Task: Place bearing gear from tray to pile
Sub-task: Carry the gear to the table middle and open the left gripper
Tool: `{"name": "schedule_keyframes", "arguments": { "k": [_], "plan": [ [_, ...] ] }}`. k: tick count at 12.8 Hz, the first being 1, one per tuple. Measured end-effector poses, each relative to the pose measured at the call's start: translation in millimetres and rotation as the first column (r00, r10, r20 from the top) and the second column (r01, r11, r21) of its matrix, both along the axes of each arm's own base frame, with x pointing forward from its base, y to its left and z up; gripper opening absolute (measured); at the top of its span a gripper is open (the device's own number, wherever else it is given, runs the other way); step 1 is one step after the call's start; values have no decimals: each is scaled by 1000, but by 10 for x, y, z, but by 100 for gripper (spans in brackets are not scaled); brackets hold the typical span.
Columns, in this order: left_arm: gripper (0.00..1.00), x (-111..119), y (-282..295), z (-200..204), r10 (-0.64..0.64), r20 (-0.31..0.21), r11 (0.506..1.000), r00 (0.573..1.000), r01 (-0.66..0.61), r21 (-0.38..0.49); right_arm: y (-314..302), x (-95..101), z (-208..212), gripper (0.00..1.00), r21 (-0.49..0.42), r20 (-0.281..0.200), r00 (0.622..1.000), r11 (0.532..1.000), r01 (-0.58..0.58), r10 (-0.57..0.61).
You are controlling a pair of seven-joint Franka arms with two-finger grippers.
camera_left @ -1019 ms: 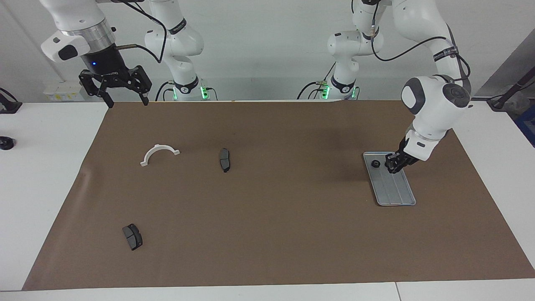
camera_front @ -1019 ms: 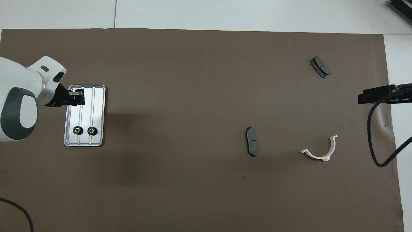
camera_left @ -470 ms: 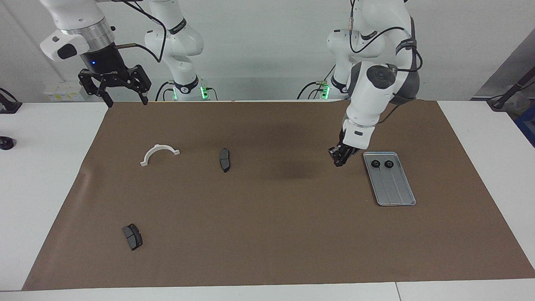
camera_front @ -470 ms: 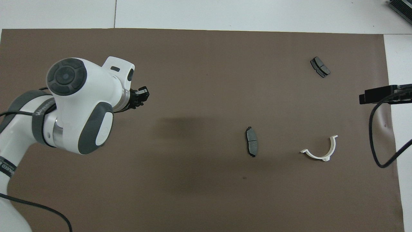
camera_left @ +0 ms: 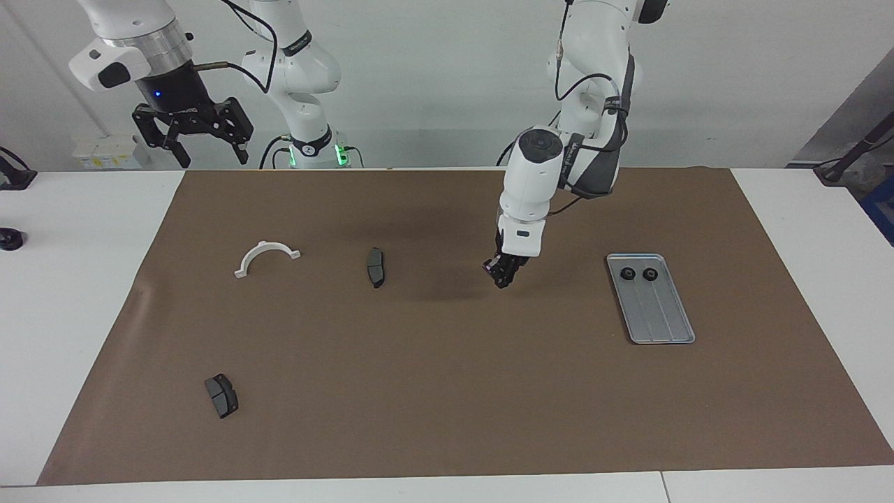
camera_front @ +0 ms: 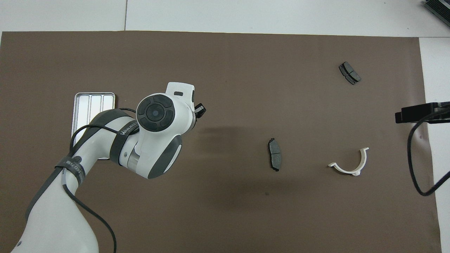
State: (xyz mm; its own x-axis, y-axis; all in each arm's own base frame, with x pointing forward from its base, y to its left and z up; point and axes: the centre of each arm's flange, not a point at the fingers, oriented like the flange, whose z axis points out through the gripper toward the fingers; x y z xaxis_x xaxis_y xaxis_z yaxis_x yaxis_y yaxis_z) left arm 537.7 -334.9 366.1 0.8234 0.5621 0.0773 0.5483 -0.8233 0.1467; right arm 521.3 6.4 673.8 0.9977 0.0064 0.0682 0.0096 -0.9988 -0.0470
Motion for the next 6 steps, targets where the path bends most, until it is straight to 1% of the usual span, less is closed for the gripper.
{"name": "schedule_keyframes", "arguments": {
  "k": [1,4,6],
  "plan": [
    [23,32,-45,-121,14,17,1000,1000,-14,-10,-10,-8,-16,100,0,-4,1000,1000,2,-2],
    [23,153,-124,-380,22,93,997,995,-16,-69,-56,-27,-81,100,0,-15,1000,1000,12,-12],
    [23,184,-145,-462,23,119,996,993,-13,-89,-56,-24,-102,100,0,1,1000,1000,13,-13]
  ]
}}
